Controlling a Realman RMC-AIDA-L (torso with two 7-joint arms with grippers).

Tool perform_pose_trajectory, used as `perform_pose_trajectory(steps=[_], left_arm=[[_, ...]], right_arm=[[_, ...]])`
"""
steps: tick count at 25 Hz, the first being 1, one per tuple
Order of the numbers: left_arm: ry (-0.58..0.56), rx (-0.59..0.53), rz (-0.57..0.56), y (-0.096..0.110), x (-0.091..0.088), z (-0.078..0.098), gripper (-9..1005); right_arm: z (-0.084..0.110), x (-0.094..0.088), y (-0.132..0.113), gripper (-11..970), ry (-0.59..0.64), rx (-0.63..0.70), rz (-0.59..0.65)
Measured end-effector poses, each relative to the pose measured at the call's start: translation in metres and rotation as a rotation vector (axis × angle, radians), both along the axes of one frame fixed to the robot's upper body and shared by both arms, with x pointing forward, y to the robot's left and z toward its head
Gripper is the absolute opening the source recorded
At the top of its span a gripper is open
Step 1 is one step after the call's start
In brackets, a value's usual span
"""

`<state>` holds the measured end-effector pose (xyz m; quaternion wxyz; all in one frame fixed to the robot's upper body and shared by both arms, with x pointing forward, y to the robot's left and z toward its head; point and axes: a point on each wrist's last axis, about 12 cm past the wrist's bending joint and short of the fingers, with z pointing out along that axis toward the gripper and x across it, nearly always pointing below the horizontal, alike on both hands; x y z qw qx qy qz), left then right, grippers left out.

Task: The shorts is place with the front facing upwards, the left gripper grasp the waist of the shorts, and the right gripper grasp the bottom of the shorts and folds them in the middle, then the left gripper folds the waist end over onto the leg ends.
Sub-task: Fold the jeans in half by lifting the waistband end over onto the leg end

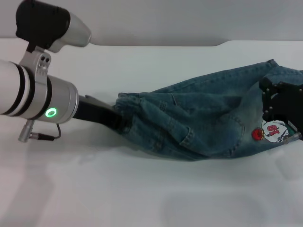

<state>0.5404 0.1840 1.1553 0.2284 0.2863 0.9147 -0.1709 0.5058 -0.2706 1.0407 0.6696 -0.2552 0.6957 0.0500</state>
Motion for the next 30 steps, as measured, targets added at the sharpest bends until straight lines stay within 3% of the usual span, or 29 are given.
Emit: perform_pose_trajectory(steps=[1,2,8,9,12,13,15,16,19,20,30], left_arm=[[0.000,0.000,0.000,0.000,0.000,0.000,80],[-0.082,-0.055,-0.022,-0.001,-0.001,0.021,80],[-0.128,-0.071,-0.033,-0.003,-0.001,0.032,80],[-0.195,-0.088,-0.036,-0.004,-0.002,0.047,79],[-0.195,-0.088,-0.036,-0.004,-0.002,0.047,79],[-0.239,-0.098,-0.043,-0.005,-0.003,0.059,79],[-0.239,-0.098,-0.043,-0.005,-0.003,0.059,79],[-0.294,-0.107,-0.044,-0.004,-0.004,0.073,79],[-0.311,-0.109,-0.045,-0.004,-0.005,0.077,79],[-0.349,-0.115,-0.048,-0.003,-0.006,0.087,79],[-0.384,-0.141,-0.081,-0.005,-0.009,0.099,79]], right_arm=[[0.000,0.000,0.001,-1,0.001,0.000,0.004],[-0.001,0.000,0.002,-1,0.002,0.000,0.008],[-0.004,0.002,0.008,-1,0.017,-0.003,0.030],[-0.005,0.003,0.009,-1,0.019,-0.004,0.032],[-0.007,0.005,0.010,-1,0.029,-0.002,0.032],[-0.007,0.006,0.010,-1,0.033,0.005,0.028],[-0.008,0.008,0.010,-1,0.039,0.021,0.019],[-0.008,0.009,0.010,-1,0.041,0.027,0.018],[-0.008,0.012,0.014,0,0.043,0.033,0.033],[-0.008,0.015,0.021,0,0.049,0.035,0.057],[-0.016,0.030,0.051,-1,0.104,0.042,0.146]])
